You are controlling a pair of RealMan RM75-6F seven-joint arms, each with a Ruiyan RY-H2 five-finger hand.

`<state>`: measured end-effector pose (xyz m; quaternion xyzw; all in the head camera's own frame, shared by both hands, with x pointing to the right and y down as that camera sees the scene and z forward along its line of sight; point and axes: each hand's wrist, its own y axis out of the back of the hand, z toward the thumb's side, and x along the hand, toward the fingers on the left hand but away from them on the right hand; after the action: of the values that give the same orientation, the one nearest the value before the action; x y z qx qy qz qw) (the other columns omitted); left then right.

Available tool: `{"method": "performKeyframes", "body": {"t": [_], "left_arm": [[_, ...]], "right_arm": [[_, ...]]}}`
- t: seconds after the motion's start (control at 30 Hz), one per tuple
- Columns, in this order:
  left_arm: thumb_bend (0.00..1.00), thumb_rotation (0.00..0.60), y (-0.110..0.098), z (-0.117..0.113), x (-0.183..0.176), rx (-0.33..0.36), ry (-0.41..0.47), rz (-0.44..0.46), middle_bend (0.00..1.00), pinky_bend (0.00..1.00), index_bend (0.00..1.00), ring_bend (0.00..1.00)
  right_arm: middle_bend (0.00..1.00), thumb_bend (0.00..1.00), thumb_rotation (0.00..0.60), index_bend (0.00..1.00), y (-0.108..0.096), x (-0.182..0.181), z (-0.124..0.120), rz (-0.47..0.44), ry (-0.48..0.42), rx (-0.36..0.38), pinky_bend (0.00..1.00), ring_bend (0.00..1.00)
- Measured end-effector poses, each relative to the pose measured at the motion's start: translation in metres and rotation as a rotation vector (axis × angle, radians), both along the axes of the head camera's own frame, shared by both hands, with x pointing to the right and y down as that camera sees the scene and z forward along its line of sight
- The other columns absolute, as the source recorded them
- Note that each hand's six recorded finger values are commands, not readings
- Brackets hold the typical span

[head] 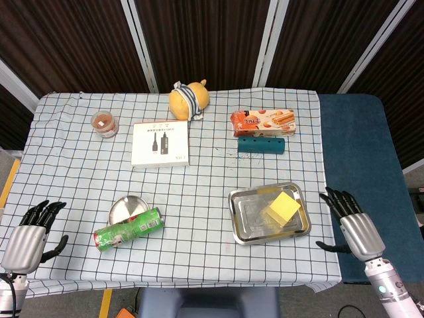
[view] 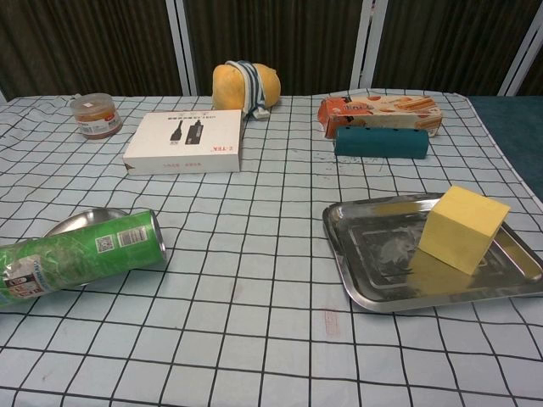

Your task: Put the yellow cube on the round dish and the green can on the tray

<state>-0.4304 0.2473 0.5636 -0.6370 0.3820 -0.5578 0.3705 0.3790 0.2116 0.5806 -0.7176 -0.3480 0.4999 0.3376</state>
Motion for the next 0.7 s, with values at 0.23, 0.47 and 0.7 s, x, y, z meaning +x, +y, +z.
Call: {"method": "performKeyframes", "body": {"t": [0.23,0.47,0.7], "left_arm": [[0.36,0.600,0.001,0.000,0.002,-0.003,0.000,0.004,0.17,0.19,0.15,0.10],[0.36,0.600,0.001,-0.001,-0.001,0.000,-0.002,-0.006,0.17,0.19,0.15,0.10],[0.36,0.600,0.002,-0.006,-0.001,0.014,-0.002,-0.015,0.17,0.19,0.15,0.10]], "right_arm": [[0.00,0.05,0.600,0.00,0.000,0.003,-0.001,0.011,-0.001,0.003,0.08,0.00],[0.00,0.05,0.600,0.00,-0.006,-0.001,0.000,-0.011,0.001,0.010,0.08,0.00],[0.00,0.05,0.600,0.00,-0.020,-0.005,0.018,-0.046,0.049,-0.051,0.08,0.00]]}}
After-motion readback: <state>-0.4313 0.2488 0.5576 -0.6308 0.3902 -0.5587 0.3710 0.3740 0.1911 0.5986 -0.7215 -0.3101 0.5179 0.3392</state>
